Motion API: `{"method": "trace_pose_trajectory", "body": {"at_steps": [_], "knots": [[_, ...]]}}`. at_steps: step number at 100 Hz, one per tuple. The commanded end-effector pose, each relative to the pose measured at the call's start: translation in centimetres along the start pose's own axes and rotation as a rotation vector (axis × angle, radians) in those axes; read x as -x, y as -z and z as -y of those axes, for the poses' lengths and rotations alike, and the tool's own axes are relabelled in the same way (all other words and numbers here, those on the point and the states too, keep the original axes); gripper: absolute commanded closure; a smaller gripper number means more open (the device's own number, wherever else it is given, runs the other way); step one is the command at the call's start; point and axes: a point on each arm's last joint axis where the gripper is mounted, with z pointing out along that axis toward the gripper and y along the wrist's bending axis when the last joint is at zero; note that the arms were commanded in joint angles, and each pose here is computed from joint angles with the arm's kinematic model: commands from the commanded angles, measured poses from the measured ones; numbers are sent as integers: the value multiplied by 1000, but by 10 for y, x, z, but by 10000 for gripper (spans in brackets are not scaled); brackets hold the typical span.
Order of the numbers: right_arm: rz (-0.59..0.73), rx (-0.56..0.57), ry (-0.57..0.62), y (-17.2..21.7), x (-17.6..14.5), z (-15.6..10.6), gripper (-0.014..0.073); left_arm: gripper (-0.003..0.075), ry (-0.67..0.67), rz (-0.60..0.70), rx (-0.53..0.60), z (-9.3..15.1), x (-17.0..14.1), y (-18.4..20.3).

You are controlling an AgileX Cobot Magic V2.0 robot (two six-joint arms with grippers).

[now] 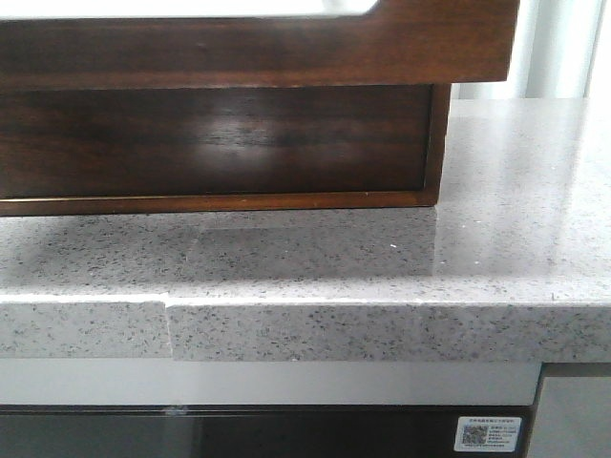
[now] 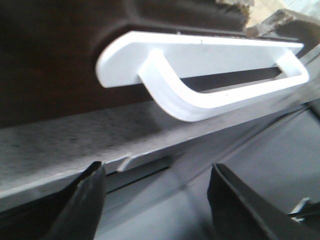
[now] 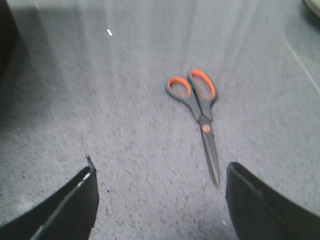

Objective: Put scissors in drawer with both arms
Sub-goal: 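Move the right gripper over the grey scissors and grasp them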

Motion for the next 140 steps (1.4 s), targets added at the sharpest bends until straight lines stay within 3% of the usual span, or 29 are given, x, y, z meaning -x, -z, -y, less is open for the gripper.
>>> {"method": "trace_pose_trajectory", "body": {"at_steps": [1,21,36,53,67,111,140], "knots": [[-12,-40,-6,-11,19,3,125,300,-45,42,66,9,16,16],[-175,-146,-98,-45,39,21,125,300,-215,43,297,20,30,54],[-304,-182,-136,-75,46,40,125,300,-286,63,391,18,38,63],[-467,-97,-162,-113,44,64,125,300,-298,111,408,17,43,64],[-547,-92,-133,-141,46,80,125,300,-309,157,421,17,47,65],[-697,19,-20,-215,50,83,125,300,-314,187,429,16,51,65],[-703,51,-1,-239,53,84,262,300,-316,197,432,16,52,65]]}}
